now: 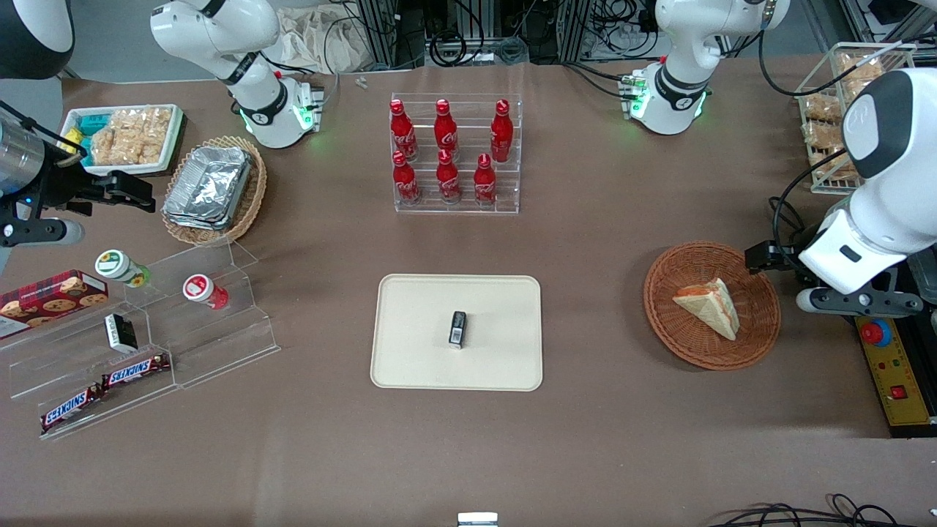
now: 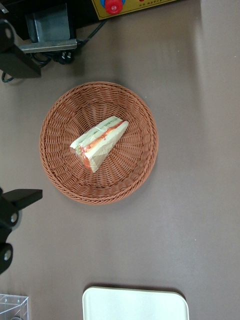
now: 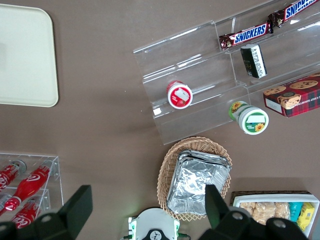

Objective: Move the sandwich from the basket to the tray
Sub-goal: 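Lower the open left gripper over the sandwich in the wicker basket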

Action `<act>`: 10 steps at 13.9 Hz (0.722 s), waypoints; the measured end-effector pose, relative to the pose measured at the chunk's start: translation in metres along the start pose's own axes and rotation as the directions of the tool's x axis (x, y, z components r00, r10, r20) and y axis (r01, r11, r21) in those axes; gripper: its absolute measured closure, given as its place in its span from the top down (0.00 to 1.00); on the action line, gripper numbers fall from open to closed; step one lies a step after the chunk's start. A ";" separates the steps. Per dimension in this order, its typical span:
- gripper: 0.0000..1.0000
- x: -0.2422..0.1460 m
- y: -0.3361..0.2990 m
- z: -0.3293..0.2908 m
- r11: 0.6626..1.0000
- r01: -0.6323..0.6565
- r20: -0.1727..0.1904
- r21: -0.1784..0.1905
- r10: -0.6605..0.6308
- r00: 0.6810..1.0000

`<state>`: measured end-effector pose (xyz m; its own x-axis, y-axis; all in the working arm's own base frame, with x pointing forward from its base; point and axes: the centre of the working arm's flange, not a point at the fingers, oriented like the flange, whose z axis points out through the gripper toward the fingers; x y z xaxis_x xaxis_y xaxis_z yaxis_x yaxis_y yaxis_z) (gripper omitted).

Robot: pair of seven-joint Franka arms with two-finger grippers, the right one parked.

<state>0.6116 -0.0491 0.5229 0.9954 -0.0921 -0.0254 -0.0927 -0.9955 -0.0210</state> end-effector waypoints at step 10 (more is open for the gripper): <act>0.98 0.000 -0.025 0.043 0.919 0.393 0.040 0.010 -0.393 0.918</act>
<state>0.6134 -0.0229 0.4806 0.9498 0.3080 -0.0548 0.3061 -0.9512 -0.0392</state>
